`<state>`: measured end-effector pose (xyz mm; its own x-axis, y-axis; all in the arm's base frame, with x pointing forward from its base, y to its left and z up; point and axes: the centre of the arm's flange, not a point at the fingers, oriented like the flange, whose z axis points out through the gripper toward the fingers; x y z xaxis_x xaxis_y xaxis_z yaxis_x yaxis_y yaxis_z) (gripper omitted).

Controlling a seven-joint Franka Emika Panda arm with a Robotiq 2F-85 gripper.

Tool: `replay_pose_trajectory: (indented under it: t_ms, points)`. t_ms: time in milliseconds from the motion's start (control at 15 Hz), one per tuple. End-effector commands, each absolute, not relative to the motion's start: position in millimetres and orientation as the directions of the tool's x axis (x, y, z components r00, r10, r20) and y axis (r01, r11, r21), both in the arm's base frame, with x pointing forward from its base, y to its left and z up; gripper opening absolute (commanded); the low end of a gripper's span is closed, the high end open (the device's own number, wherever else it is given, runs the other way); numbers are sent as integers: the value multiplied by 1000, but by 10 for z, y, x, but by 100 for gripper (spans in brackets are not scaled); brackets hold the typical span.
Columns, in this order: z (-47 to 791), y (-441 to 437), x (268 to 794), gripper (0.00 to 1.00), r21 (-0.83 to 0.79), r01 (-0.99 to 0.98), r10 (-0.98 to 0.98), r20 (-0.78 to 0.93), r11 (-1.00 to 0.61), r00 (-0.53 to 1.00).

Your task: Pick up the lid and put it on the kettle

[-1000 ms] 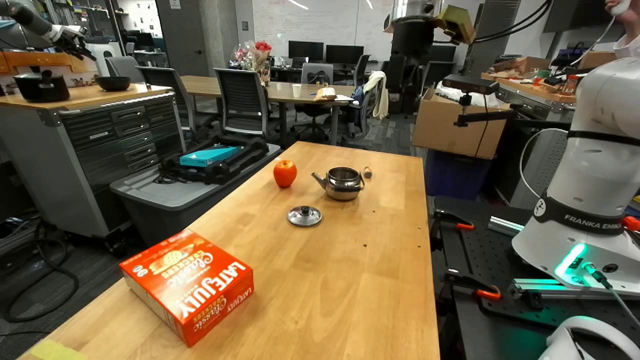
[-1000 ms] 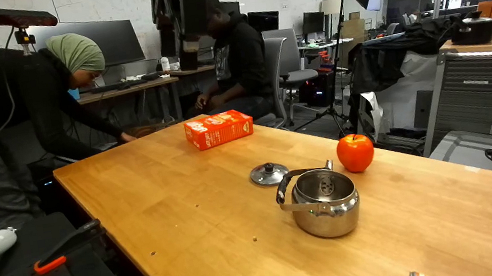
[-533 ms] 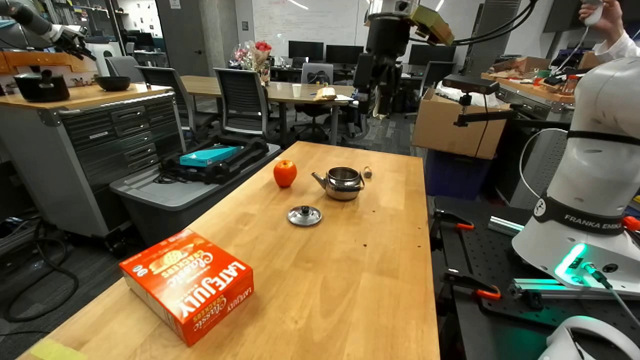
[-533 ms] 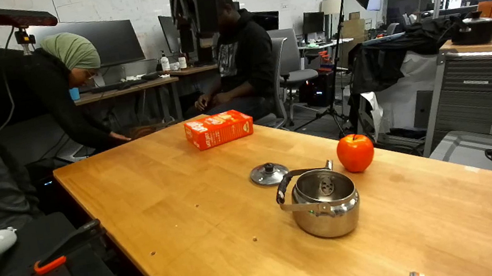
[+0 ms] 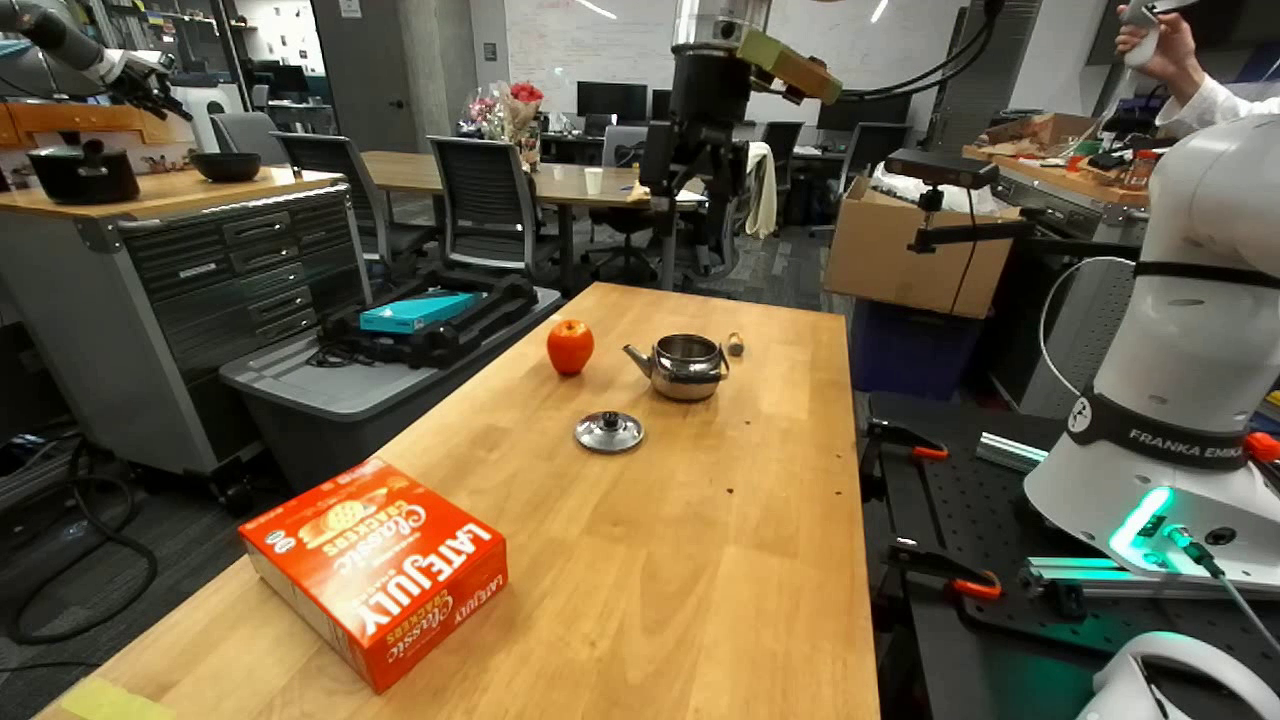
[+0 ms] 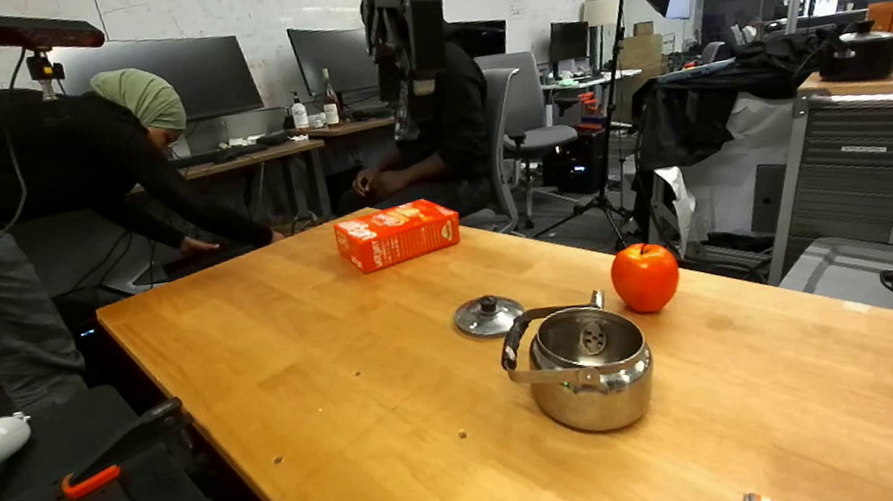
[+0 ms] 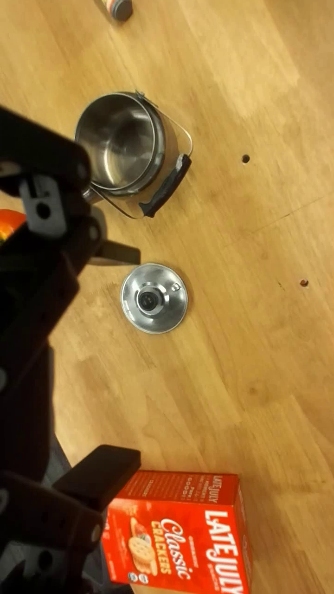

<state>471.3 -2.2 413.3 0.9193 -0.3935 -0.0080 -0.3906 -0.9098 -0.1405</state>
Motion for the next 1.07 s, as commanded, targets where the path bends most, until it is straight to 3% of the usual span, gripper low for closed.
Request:
replay_pose_trajectory:
  t_ms: [0, 1000]
  points:
    - [4128, 24, 5135, 100, -152, -406, -412, 10, -901, 911]
    - [3177, 86, 5544, 100, -132, -412, -419, 28, -901, 907]
